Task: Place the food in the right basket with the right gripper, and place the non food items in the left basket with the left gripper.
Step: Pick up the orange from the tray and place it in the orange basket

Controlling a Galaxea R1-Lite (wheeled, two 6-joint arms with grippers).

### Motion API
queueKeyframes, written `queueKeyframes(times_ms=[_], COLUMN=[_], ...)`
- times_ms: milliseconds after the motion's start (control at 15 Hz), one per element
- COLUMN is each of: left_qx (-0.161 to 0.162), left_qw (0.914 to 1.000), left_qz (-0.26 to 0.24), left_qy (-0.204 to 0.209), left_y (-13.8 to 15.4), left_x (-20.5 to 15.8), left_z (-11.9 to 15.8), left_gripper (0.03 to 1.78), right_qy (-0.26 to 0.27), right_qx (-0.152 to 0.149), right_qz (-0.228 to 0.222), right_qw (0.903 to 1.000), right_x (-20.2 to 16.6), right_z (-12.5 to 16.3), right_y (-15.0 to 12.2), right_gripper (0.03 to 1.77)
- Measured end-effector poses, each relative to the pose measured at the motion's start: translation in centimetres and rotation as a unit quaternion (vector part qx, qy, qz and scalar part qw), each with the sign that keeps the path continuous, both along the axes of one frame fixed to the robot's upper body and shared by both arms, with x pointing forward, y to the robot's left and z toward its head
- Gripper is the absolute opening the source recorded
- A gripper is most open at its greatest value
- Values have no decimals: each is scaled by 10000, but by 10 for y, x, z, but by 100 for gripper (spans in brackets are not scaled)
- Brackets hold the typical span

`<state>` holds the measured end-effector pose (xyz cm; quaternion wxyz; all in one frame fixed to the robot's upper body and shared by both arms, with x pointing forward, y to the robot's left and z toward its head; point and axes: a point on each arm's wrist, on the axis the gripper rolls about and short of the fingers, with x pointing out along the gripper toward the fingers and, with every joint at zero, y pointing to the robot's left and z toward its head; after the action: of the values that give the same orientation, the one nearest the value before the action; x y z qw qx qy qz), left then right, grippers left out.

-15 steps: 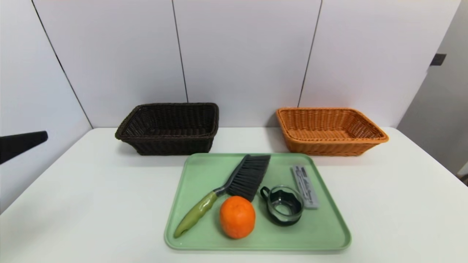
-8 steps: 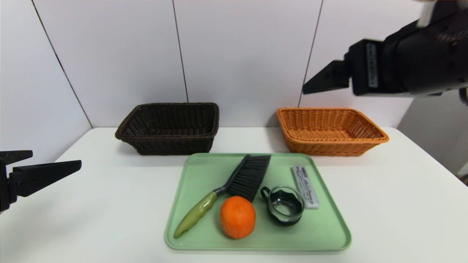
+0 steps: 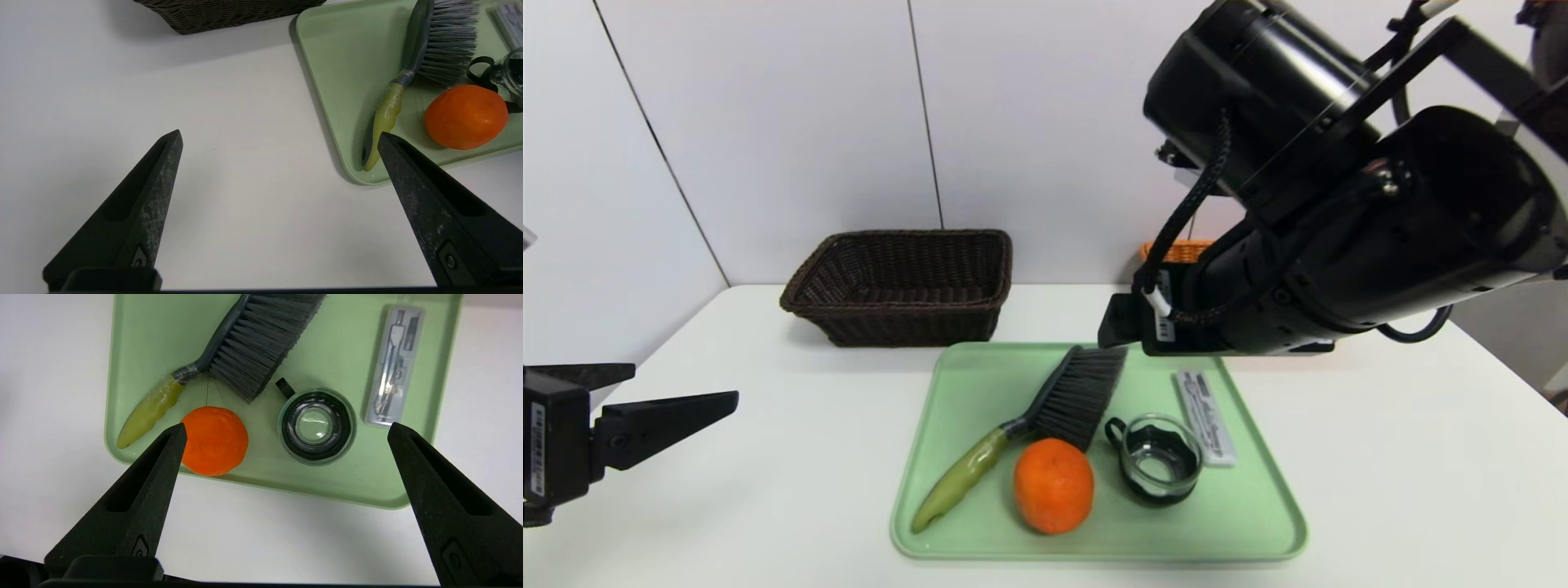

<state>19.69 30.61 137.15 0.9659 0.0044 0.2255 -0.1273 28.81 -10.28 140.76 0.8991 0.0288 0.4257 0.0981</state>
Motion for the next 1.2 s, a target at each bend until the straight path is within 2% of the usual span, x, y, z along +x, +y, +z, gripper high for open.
queueKeyframes(times_ms=[667,1200], left_qx=[24,41], left_qw=[9999,9997], left_qz=[-44,-71], left_qy=[136,210], left_y=[-1,0], left_x=[-1,-3], left_z=[-8,-14], left_gripper=[169,169], right_qy=[485,749], right_qx=[121,-55], right_qz=[-44,229], right_qw=[9987,9969], right_x=[-6,-13], right_z=[-35,-55], right_y=[47,69], right_gripper=[170,170])
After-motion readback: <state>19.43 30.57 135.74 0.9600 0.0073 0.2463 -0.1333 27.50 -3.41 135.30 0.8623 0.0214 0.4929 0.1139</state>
